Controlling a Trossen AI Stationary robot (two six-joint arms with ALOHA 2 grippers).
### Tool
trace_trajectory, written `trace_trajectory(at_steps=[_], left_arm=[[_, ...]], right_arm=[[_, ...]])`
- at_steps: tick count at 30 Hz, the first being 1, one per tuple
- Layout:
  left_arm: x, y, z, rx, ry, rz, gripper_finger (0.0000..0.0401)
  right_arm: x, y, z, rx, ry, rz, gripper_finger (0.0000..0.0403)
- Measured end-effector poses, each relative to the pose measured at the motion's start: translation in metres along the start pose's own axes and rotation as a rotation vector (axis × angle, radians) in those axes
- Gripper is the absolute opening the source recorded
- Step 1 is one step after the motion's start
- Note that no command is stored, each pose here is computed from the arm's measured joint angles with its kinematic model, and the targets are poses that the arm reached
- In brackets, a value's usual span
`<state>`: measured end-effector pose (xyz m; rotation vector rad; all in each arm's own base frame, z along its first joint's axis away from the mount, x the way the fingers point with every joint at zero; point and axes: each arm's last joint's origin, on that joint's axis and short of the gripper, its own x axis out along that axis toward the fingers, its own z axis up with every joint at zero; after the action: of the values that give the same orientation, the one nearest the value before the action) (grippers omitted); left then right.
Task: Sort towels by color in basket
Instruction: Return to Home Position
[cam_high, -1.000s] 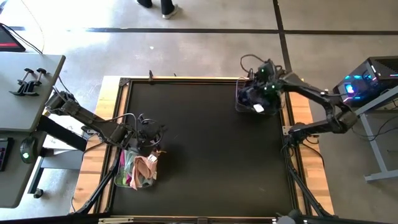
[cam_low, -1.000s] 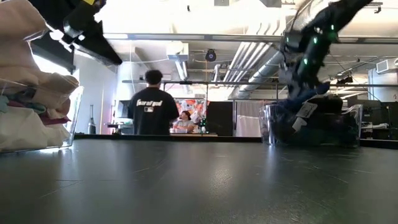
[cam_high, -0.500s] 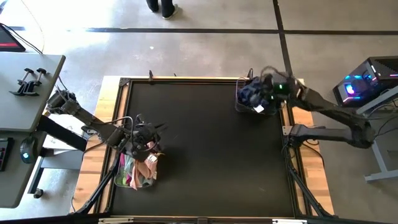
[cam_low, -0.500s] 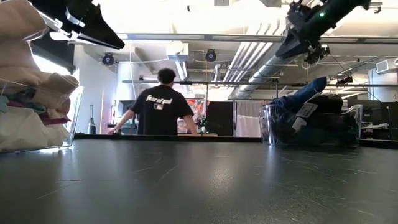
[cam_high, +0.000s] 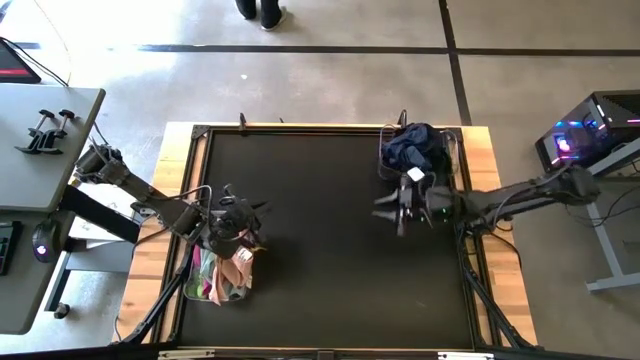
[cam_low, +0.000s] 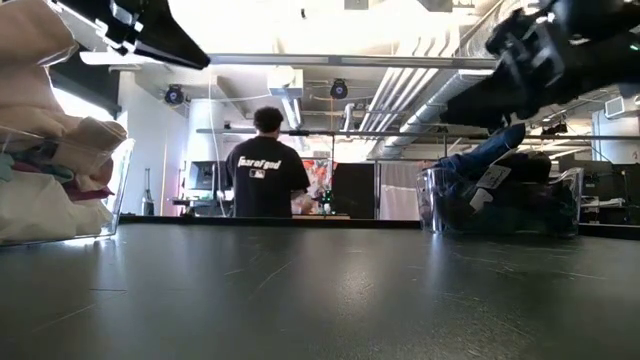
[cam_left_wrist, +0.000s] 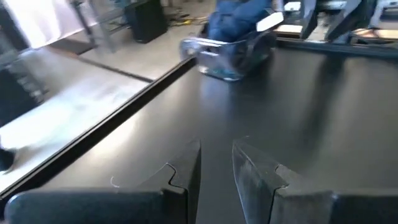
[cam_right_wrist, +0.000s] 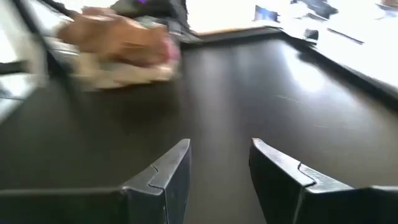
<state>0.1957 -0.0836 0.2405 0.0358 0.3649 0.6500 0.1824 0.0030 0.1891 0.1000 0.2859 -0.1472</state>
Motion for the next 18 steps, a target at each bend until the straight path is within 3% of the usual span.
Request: trace_trajectory(at_steps=[5, 10, 18], left_arm=[[0.005, -0.015, 0.004, 0.064, -0.028, -0.076, 0.0078], [0.015, -0.024, 0.011, 0.031, -0.037, -0.189, 0.0078], [0.011, 0.009, 0.034, 0.019, -0.112, -0.236, 0.0078]], right_arm=[[-0.004, 0.025, -0.011, -0.025, -0.154, 0.129, 0.0156], [-0.017, 0.025, 0.010, -0.113, -0.250, 0.101, 0.0152], [-0.064, 0.007, 0.034, -0.068, -0.295, 0.063, 0.0145]])
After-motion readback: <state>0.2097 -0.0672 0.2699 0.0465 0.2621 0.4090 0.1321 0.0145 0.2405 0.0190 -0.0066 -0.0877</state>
